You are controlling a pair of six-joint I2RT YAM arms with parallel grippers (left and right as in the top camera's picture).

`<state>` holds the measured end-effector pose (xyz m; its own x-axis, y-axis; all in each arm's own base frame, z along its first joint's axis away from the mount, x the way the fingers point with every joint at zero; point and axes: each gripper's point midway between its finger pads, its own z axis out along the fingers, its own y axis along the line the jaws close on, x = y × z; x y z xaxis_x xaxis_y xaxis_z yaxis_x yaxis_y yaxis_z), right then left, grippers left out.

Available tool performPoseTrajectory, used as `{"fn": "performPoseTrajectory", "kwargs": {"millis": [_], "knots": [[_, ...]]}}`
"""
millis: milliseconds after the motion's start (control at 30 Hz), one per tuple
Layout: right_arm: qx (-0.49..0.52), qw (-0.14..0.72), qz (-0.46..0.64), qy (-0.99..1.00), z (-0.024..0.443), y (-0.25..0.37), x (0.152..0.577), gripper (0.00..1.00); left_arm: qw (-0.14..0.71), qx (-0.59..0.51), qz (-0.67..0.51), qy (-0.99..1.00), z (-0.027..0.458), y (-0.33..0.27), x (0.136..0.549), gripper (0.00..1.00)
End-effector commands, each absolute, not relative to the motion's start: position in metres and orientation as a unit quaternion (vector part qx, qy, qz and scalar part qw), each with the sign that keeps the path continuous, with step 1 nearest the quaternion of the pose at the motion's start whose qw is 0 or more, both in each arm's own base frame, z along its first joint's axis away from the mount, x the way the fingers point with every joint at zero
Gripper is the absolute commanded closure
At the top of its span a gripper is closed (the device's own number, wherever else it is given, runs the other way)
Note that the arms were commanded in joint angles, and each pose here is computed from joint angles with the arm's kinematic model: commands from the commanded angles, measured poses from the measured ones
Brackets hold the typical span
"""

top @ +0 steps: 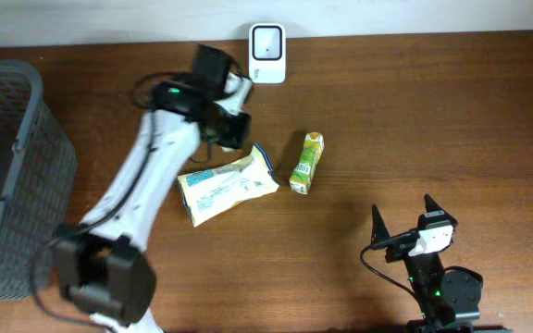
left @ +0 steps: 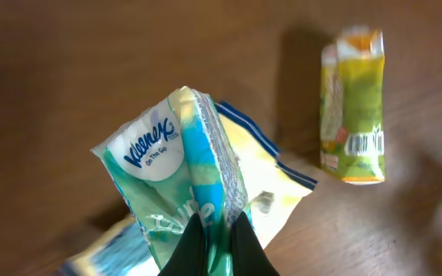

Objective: Scan the item barcode
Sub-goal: 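Place the Kleenex pack on the table next to the carton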

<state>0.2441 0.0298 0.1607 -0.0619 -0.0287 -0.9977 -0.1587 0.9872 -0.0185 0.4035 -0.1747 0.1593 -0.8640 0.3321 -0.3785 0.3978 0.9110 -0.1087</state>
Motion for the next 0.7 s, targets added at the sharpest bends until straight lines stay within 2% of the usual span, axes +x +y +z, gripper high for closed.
{"fn": "performPoseTrajectory", "kwargs": {"millis": [0,100,133,167,200,233,267,367,533,667], "knots": [[-0.067,0.681,0.05,0.728,0.158,0.032,0.244,0.01,0.121,0.245,-0.097,0.957,0.106,-0.218,0.389,1.0],[-0.067,0.681,0.05,0.728,0.158,0.032,0.244,0.01,0.104,0.272,-0.097,0.952,0.075,-0.246,0.384,1.0],[-0.067,0.681,0.05,0.728,0.158,0.032,0.244,0.01,0.106,0.279,-0.099,0.95,0.07,-0.253,0.384,0.95],[-0.067,0.681,0.05,0.728,0.158,0.032,0.244,0.01,0.111,0.284,-0.1,0.947,0.068,-0.259,0.386,0.69],[-0.067,0.681,0.05,0.728,0.158,0.032,0.244,0.01,0.118,0.285,-0.102,0.946,0.068,-0.262,0.388,0.34],[-0.067,0.681,0.05,0.728,0.158,0.032,0.244,0.01,0.125,0.285,-0.104,0.944,0.069,-0.264,0.391,0.06],[-0.067,0.681,0.05,0.728,0.158,0.032,0.244,0.01,0.131,0.284,-0.103,0.944,0.072,-0.263,0.395,0.01],[-0.067,0.681,0.05,0.728,0.158,0.032,0.244,0.01,0.154,0.267,-0.106,0.945,0.109,-0.254,0.413,0.01],[-0.067,0.681,0.05,0.728,0.158,0.032,0.244,0.01,0.237,0.209,-0.109,0.943,0.225,-0.198,0.436,0.01],[-0.067,0.681,0.05,0.728,0.158,0.032,0.244,0.01,0.331,0.125,-0.091,0.931,0.314,-0.109,0.435,0.01]]}}
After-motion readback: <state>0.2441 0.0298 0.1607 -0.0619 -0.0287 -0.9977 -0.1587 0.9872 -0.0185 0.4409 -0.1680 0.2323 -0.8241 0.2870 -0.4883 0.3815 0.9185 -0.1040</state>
